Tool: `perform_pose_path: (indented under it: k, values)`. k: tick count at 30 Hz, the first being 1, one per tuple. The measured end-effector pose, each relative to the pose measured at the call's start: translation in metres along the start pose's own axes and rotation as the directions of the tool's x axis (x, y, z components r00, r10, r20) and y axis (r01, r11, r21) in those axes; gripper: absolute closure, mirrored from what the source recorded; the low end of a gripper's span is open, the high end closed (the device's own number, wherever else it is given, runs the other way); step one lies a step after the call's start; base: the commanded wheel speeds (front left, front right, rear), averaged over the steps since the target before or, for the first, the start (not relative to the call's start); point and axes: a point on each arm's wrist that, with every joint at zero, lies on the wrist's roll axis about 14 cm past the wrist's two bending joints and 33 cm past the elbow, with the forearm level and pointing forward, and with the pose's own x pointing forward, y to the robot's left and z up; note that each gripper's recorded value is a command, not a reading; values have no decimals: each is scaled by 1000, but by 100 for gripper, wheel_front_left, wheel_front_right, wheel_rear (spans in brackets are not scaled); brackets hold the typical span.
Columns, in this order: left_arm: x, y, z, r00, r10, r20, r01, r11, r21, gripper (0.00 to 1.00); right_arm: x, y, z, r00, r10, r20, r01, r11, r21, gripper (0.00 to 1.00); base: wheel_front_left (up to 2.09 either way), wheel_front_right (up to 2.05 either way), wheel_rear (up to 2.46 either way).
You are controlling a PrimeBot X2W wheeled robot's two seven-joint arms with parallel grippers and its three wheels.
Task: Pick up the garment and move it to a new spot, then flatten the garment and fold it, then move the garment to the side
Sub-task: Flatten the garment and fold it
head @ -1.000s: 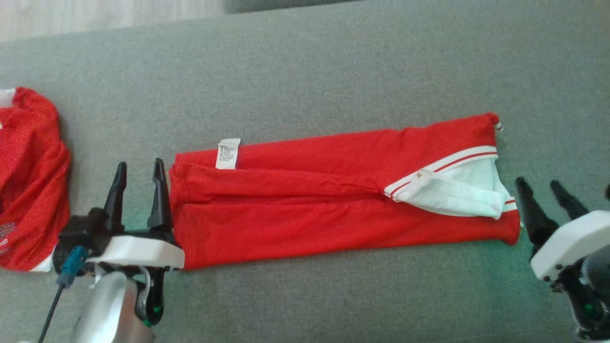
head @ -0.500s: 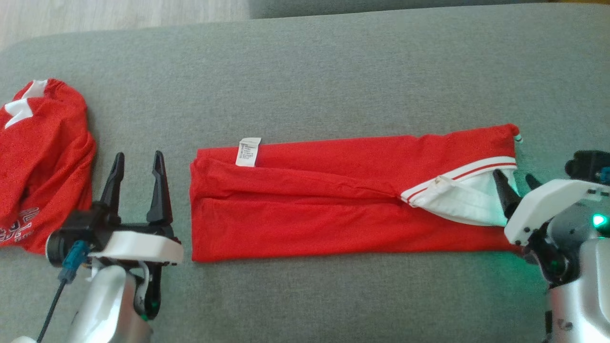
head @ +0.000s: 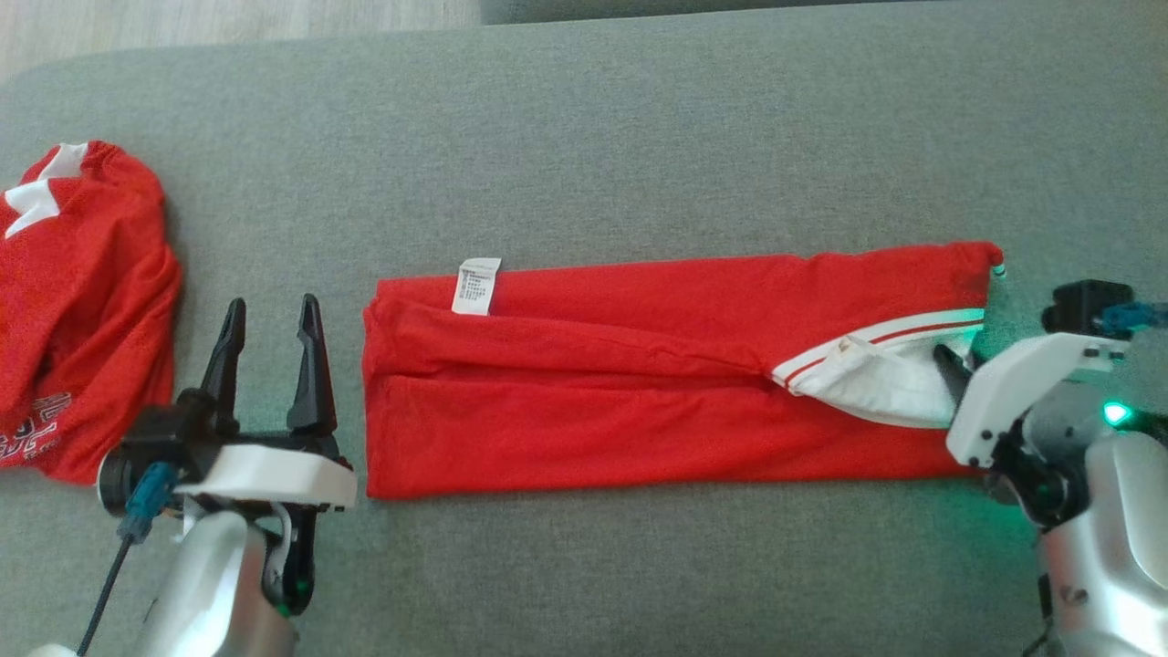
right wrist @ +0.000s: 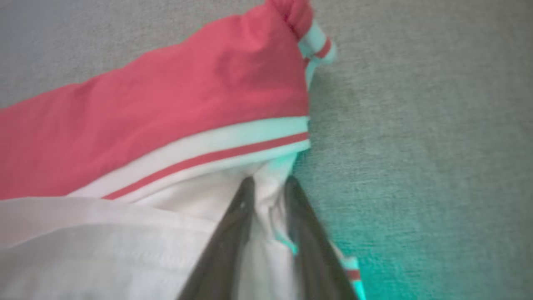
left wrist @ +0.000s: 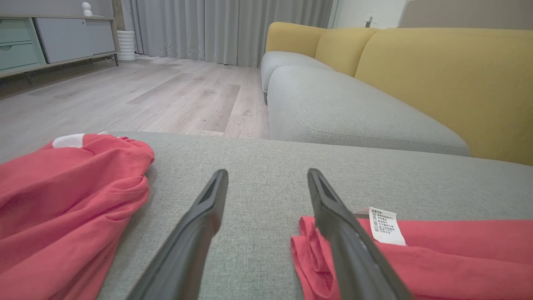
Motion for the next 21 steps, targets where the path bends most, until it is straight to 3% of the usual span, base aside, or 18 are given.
perform_pose_path:
  k: [7,11,16,21]
  values:
    - [2,-5,1,1000,-10,3,10,1000,-11,0,-7,-7,11,1000,-5,24,7,999,-48,100,0,0,0]
    - [3,-9,3,1000,-20,10,20,1000,-12,0,-28,-48,38,989,-112,96,121,987,-102,100,0,0,0]
    - [3,-14,6,999,-31,19,32,999,-14,0,-70,-105,73,944,-268,191,289,952,-97,100,0,0,0]
    - [3,-18,11,999,-42,31,43,999,-13,0,-99,-138,66,910,-368,193,389,917,-87,100,0,0,0]
